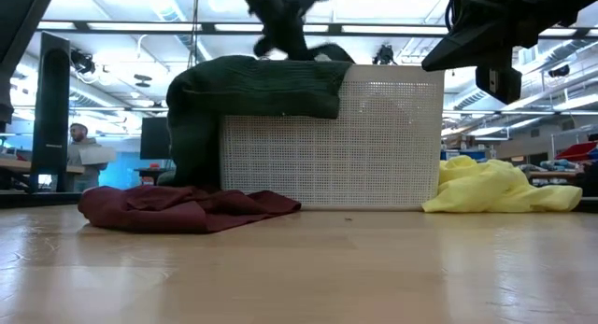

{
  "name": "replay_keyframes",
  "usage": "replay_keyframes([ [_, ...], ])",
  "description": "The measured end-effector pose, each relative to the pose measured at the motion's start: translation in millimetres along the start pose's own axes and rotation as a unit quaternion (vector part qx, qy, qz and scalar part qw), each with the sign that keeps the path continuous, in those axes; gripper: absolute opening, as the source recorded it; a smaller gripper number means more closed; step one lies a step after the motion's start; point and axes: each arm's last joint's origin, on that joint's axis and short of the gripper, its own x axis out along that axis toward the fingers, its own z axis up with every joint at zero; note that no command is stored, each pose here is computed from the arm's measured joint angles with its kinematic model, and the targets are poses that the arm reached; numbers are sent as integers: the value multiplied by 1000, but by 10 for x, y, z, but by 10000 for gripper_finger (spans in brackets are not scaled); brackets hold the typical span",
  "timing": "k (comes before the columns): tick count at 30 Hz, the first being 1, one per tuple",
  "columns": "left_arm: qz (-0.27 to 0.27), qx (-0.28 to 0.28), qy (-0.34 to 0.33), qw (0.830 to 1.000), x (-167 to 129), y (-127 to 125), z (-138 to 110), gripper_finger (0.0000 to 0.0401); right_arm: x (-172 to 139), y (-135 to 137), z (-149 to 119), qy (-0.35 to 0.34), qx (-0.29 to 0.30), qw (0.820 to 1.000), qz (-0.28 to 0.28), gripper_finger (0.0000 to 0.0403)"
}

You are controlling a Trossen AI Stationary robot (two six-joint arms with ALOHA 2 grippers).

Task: Sort clothes
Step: Put the green polo shirt into the white bin

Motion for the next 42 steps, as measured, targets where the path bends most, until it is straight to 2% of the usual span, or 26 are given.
replay_keyframes([
  [6, 11, -28, 36, 999, 399, 36, -298, 18, 0, 13, 9, -4, 10, 1000, 6, 7],
  [12, 21, -38, 84, 995, 734, 98, -675, 63, 0, 14, 9, -4, 20, 1000, 7, 4],
  [15, 27, -46, 113, 992, 836, 116, -850, 88, 0, 24, 17, -8, 24, 1000, 12, 7],
  [19, 19, -43, 118, 992, 849, 114, -884, 112, -1, 32, 22, -10, 26, 999, 16, 7],
  [22, 11, -41, 97, 994, 766, 103, -790, 117, -1, 32, 23, -10, 27, 999, 16, 4],
  [27, 1, -39, 51, 998, 493, 73, -479, 117, -1, 34, 23, -11, 30, 999, 17, 5],
  [32, -2, -4, 26, 1000, 179, 52, -214, 117, -1, 37, 26, -12, 39, 999, 18, 7],
  [36, -3, 13, 21, 1000, -107, 41, -61, 117, -1, 42, 29, -13, 39, 999, 21, 4],
  [42, 15, 19, 53, 998, -496, 41, -6, 116, -1, 42, 28, -12, 36, 999, 21, 6],
])
